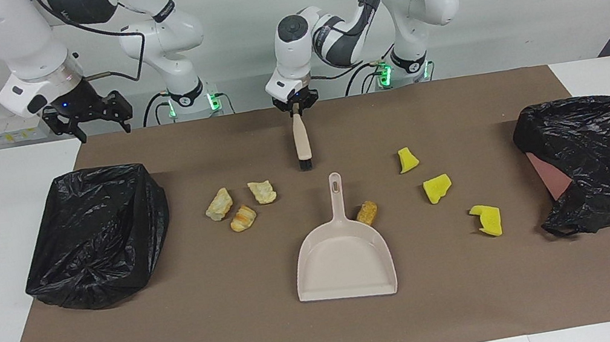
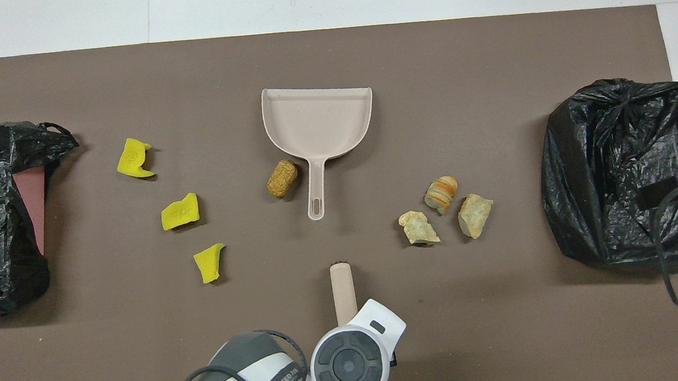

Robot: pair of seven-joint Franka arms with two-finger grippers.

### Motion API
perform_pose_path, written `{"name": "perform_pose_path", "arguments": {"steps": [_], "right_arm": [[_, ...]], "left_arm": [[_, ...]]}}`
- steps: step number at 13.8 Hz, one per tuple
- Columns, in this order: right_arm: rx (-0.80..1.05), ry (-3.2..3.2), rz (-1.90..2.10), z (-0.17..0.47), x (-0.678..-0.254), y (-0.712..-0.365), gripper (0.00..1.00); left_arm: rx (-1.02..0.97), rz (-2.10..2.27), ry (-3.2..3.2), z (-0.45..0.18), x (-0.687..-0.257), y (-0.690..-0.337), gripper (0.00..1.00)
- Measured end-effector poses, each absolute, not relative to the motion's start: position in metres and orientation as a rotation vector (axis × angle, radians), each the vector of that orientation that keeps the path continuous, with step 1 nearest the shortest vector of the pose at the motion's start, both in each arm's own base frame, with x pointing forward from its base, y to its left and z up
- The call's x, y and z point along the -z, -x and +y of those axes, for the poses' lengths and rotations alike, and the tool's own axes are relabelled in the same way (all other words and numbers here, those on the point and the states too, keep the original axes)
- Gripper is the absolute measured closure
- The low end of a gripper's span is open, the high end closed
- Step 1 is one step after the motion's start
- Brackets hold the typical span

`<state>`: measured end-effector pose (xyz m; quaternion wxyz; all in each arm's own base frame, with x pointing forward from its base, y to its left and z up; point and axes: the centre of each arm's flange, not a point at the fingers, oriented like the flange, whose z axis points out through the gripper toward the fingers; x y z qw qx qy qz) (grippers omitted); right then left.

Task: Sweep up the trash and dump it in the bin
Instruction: 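Reach the left gripper to the beige brush handle and grasp it, then lift the brush with the left gripper while the right gripper grasps the dustpan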

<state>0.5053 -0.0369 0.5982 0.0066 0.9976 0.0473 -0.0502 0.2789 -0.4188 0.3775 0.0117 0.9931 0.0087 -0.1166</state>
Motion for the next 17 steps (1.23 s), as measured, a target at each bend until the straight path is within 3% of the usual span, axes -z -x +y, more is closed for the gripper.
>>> {"name": "perform_pose_path", "arguments": {"steps": [3, 7, 17], "right_arm": [[0.134, -3.118, 0.099, -0.019, -0.599, -0.508, 0.00], [0.065, -3.114, -0.025, 0.075, -0.589, -0.518, 0.00], [-0.020, -3.158, -0.316, 0.297, -0.449, -0.573, 0.00]], "left_arm": [[0.389, 0.078, -3.097, -0.378, -0.398, -0.312, 0.75], [0.327, 0.145, -3.110, -0.315, -0.404, -0.374, 0.75], [0.151, 0.006, -3.095, -0.116, -0.413, -0.519, 0.75]]}}
